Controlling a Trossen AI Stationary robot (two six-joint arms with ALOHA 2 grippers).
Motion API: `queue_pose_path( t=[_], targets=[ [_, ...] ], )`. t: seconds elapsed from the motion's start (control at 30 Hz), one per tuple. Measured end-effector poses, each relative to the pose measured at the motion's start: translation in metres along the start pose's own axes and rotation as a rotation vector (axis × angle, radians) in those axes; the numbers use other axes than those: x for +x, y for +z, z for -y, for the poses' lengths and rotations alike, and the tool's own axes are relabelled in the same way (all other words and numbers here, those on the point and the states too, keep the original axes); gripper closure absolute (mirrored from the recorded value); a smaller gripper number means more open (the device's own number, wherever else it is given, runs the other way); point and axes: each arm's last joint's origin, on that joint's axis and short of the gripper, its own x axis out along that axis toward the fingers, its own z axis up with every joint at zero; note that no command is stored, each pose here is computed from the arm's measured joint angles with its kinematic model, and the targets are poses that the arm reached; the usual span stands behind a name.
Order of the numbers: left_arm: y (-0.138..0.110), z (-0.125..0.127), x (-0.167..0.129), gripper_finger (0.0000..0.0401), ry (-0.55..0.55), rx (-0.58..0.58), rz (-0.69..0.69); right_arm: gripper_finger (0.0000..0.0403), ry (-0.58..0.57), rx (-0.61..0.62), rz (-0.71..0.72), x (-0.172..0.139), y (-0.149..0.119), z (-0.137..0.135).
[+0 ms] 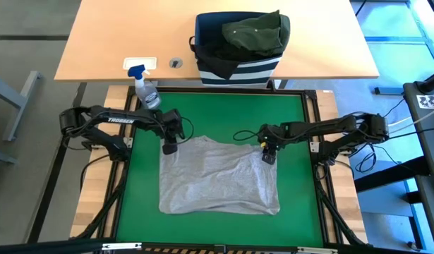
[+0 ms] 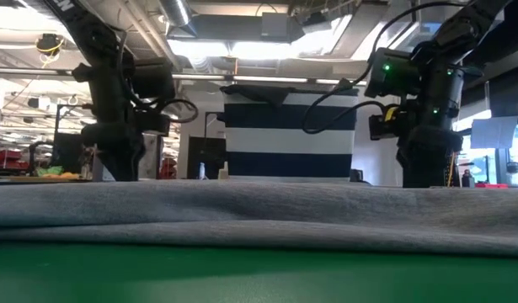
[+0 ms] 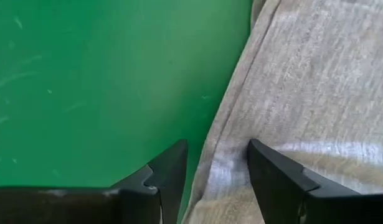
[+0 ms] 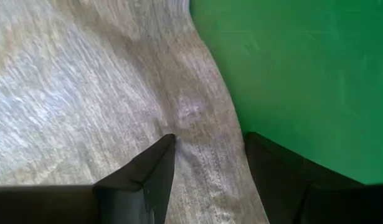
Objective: Fold Laundry from Bin
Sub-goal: Fold the gray shirt
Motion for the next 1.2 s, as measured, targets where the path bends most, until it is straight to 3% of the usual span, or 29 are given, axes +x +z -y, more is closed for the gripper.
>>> queue_pose_path(
  t=[0.17,0.3,0.63,0.93,1.2],
  targets=[
    [0.001,0.000,0.000,0.0251,-0.018,0.037,0.013,0.0205,0.000,-0.013,-0.003,0.001,0.000,0.000],
    [0.000,0.001,0.001,0.0284,-0.030,0.080,-0.001,0.0214,0.000,-0.043,-0.005,0.001,0.000,0.000],
    [-0.001,0.001,-0.001,0.0391,-0.030,0.078,-0.006,0.0307,-0.003,-0.052,-0.005,0.001,0.000,0.000],
    [0.000,0.000,-0.012,0.0381,-0.012,0.077,-0.006,0.0383,0.037,-0.031,0.057,-0.014,0.000,-0.001],
    [0.002,0.000,-0.013,0.0395,-0.011,0.082,0.005,0.0390,0.037,-0.025,0.061,-0.017,-0.001,-0.001]
  ],
)
